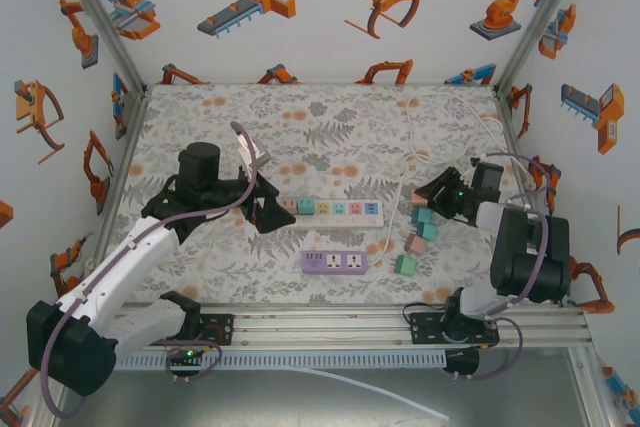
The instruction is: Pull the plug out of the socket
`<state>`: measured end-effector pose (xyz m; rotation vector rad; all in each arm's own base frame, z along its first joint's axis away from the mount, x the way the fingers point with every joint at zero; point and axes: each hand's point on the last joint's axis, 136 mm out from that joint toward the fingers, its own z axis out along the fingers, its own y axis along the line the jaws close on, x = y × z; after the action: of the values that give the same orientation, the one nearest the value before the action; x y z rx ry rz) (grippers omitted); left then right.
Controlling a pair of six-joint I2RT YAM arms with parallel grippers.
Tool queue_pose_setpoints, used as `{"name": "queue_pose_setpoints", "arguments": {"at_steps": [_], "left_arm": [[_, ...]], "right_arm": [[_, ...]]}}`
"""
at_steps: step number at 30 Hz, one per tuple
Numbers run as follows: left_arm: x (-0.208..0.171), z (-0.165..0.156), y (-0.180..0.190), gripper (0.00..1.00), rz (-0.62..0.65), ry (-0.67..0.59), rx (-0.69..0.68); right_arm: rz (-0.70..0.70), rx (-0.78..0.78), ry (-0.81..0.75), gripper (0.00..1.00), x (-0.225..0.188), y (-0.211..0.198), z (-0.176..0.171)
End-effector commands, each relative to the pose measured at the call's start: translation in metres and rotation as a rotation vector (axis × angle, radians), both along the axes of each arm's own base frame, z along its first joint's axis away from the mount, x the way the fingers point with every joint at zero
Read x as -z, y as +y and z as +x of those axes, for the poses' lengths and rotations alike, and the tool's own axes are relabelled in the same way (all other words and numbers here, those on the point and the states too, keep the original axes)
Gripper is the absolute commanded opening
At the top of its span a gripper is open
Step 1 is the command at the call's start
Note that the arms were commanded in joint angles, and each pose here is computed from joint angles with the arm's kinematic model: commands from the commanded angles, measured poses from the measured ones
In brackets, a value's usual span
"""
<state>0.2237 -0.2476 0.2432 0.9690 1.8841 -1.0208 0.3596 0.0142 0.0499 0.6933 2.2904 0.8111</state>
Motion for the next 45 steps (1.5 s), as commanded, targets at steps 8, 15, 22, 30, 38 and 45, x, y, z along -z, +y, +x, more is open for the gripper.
{"name": "queue_pose_setpoints", "arguments": {"at_steps": [8,15,22,30,38,45], "left_arm": [[-0.001,0.016,0.006,0.99,0.024,0.005,-0.105],[0.007,0.048,0.021,0.97,0.022,0.094,-0.295],[0.026,0.079,0.046,0.90,0.044,0.167,-0.502],[0.055,0.102,0.054,0.80,0.085,0.237,-0.590],[0.091,0.124,0.054,0.73,0.165,0.318,-0.631],[0.125,0.125,0.049,0.67,0.227,0.384,-0.599]], "right_arm": [[-0.145,0.037,0.016,0.57,-0.019,-0.019,-0.011],[-0.275,-0.090,-0.220,0.58,-0.092,0.010,-0.007],[-0.510,-0.486,-0.570,0.57,-0.158,0.104,-0.017],[-0.692,-0.987,-0.896,0.58,-0.171,0.211,-0.049],[-0.702,-1.499,-1.088,0.58,-0.137,0.295,-0.099],[-0.630,-1.595,-1.096,0.58,-0.113,0.333,-0.097]]}}
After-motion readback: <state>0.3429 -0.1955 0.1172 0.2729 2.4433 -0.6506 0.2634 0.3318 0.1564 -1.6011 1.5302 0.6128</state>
